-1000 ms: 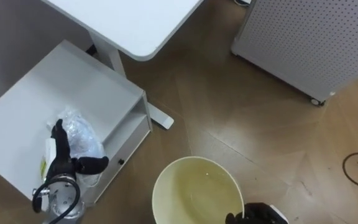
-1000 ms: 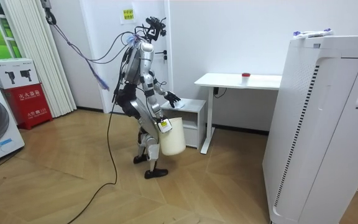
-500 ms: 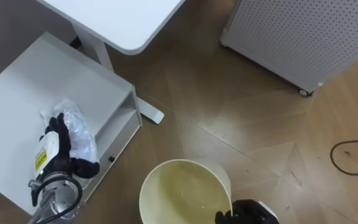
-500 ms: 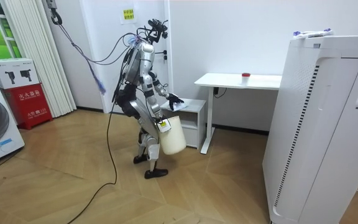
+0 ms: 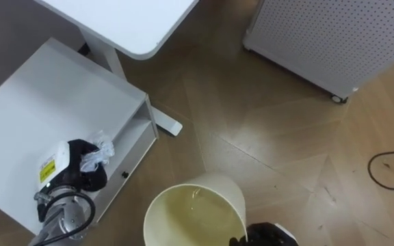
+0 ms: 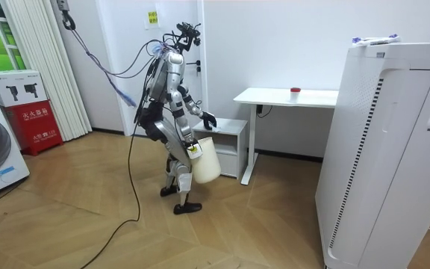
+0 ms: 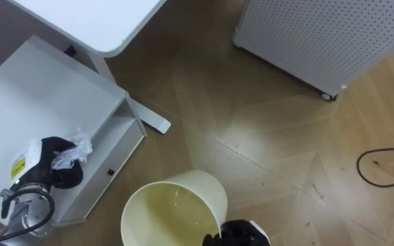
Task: Pick garbage
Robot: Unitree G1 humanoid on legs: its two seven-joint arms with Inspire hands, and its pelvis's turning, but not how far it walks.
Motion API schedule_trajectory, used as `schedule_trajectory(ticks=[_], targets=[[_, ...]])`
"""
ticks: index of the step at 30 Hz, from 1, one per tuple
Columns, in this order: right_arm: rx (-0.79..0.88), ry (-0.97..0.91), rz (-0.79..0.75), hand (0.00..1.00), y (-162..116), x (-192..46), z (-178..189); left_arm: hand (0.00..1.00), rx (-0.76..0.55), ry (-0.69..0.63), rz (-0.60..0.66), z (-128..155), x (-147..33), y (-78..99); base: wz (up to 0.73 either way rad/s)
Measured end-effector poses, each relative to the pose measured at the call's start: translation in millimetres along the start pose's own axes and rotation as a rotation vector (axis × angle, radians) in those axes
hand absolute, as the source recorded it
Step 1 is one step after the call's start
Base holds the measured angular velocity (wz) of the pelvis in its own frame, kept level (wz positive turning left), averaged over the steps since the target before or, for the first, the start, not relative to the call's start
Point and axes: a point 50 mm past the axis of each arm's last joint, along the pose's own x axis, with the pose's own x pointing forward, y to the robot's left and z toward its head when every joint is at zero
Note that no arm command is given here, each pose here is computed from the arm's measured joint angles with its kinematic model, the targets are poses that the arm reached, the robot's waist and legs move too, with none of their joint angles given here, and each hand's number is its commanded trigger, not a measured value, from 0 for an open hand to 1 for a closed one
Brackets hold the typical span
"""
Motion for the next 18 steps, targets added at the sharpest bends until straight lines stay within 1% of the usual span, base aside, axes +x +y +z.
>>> schedule_trajectory(ticks=[5,10,16,18], targets=[[-0.011,-0.011,0.006,1.00,0,1,6,1.00,-0.002,-0.001,-0.005,-2,-1.6,-1.3,-0.03],[-0.017,-0.018,-0.005,1.00,-3,2,10,1.00,-0.019,-0.009,-0.019,-6,-8.7,-7.8,-0.02],[-0.017,-0.034,-0.018,1.00,-5,2,9,1.00,-0.064,-0.046,-0.092,3,-25.2,-32.8,0.00],[-0.017,-0.034,-0.017,1.00,-4,2,9,1.00,-0.085,-0.075,-0.135,7,-37.2,-45.9,0.00]])
